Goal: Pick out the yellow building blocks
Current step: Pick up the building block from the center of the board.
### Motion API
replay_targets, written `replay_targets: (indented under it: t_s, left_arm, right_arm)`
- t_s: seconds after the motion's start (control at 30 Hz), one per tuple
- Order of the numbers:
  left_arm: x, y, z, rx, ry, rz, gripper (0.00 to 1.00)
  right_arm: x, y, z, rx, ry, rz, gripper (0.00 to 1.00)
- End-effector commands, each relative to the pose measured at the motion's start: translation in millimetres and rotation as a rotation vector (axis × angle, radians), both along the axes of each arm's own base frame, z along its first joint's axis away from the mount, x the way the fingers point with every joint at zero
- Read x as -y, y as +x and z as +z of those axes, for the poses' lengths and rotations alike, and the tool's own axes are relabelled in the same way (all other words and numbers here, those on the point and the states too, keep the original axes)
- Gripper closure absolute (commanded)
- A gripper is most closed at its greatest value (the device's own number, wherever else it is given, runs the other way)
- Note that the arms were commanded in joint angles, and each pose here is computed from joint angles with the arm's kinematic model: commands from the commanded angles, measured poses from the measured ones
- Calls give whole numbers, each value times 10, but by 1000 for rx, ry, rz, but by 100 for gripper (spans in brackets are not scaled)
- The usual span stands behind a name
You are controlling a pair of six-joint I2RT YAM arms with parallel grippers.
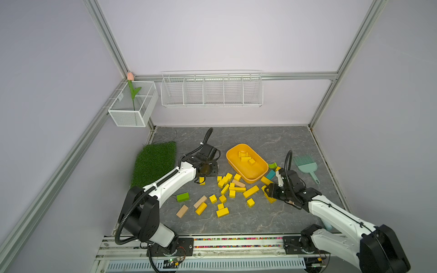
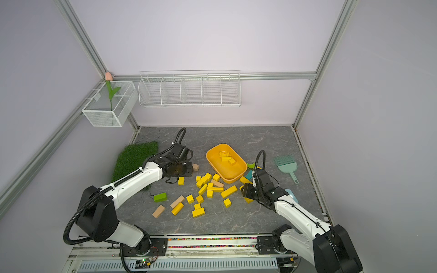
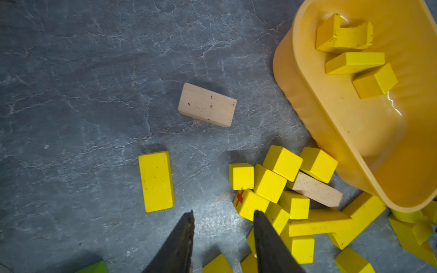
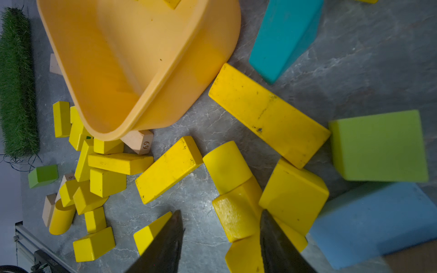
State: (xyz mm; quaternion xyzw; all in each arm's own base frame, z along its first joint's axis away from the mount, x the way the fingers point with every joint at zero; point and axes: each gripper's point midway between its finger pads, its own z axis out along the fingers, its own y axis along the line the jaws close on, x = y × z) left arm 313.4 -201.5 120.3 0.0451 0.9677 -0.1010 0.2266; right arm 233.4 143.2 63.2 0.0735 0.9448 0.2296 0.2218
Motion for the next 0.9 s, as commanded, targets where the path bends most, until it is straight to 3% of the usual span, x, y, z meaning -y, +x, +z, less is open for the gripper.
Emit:
replay_targets:
  t_s: [0.0, 0.17, 0.43, 0.87]
  left_arm:
    - [-92, 46, -98, 18, 61, 15, 54]
    - [-268, 88, -279, -29, 73, 91, 54]
    - [-552, 129, -597, -150, 0, 206, 51]
    - [-594, 162, -903, -275, -14, 230, 52]
  right_arm:
    - [-23, 51, 63, 5, 17, -10, 46]
    - [-17, 49, 51, -2, 12, -13, 46]
    - [-15, 62, 36, -10, 9, -21, 46]
    - [-20, 68, 22, -19, 5, -18, 46]
